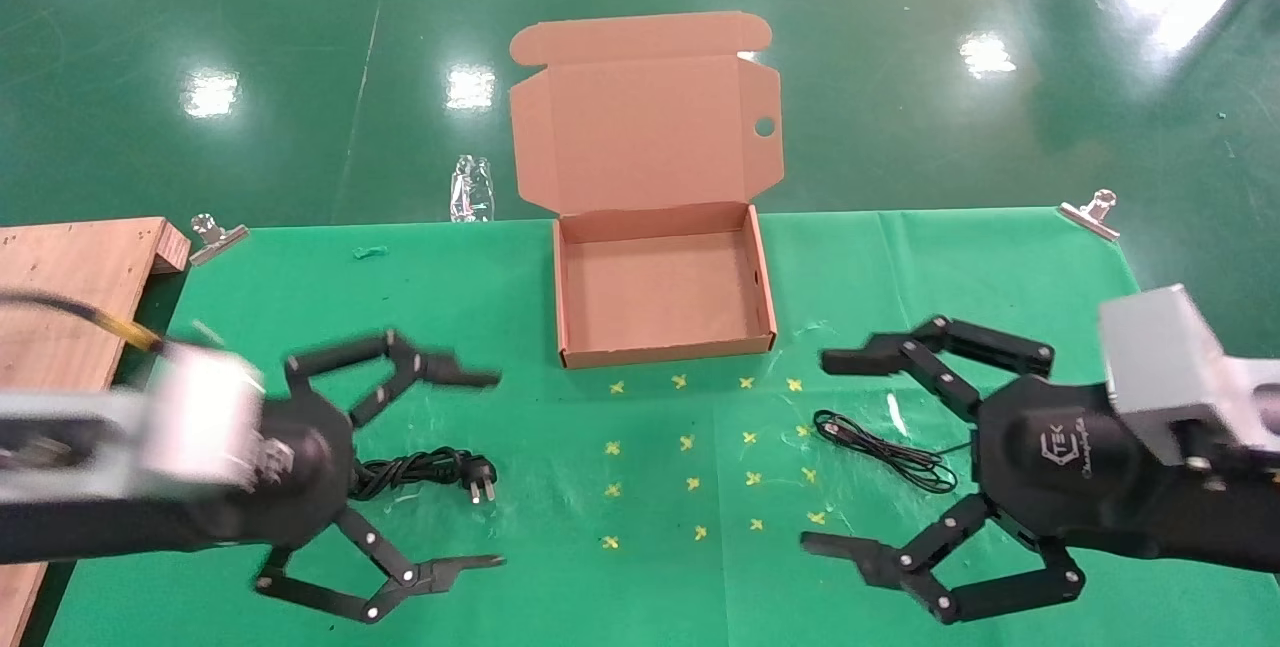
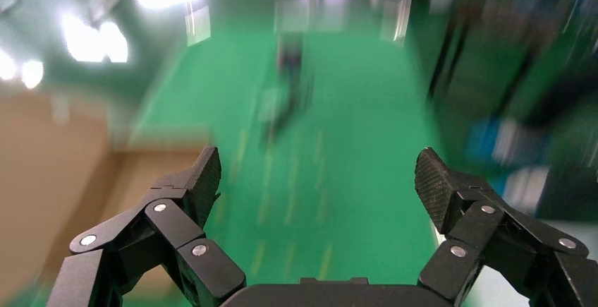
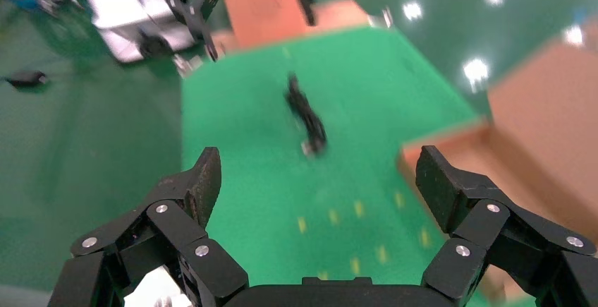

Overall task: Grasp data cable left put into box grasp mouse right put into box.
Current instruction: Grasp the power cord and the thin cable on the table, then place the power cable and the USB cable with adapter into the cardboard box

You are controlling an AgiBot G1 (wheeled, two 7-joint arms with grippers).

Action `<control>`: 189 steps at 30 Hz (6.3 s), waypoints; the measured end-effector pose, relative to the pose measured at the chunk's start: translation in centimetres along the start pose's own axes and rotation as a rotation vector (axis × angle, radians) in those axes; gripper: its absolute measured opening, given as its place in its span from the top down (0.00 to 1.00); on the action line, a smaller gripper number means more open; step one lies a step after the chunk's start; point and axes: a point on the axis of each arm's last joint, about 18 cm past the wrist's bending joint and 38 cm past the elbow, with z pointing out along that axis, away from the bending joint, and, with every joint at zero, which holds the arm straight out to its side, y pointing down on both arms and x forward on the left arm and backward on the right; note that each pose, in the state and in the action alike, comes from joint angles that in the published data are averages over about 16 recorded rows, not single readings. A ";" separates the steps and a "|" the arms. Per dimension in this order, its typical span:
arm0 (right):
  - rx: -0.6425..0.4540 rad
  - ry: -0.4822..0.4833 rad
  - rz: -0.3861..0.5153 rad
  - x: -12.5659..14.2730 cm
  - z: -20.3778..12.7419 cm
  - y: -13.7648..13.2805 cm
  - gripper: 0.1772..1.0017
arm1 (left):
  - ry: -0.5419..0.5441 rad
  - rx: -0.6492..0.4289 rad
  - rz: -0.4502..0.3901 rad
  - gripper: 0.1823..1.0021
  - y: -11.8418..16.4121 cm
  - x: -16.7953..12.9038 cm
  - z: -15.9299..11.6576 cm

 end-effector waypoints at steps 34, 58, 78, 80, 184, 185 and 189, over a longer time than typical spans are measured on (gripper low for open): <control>-0.112 0.038 0.047 -0.7 -0.8 3.4 0.00 | -0.198 -0.664 -0.067 0.00 11.8 -3.4 8.1; -0.708 0.220 0.034 8.0 3.6 15.7 0.00 | -0.193 -0.683 -0.085 0.00 11.7 -3.3 8.7; -0.732 0.245 0.043 12.6 7.3 17.8 0.00 | -0.193 -0.683 -0.085 0.00 11.7 -3.3 8.7; -0.734 0.246 0.045 12.7 7.3 17.8 0.00 | -0.193 -0.683 -0.085 0.00 11.7 -3.3 8.7; -0.613 0.582 -0.211 17.2 -1.6 1.6 0.92 | -0.469 -0.487 0.349 0.83 -3.5 -11.0 29.0; -0.610 0.585 -0.214 17.2 -1.6 1.5 0.92 | -0.470 -0.492 0.348 0.83 -3.5 -11.0 29.0; -0.595 0.593 -0.228 17.2 -1.7 0.7 0.92 | -0.473 -0.506 0.346 0.82 -3.5 -11.0 29.2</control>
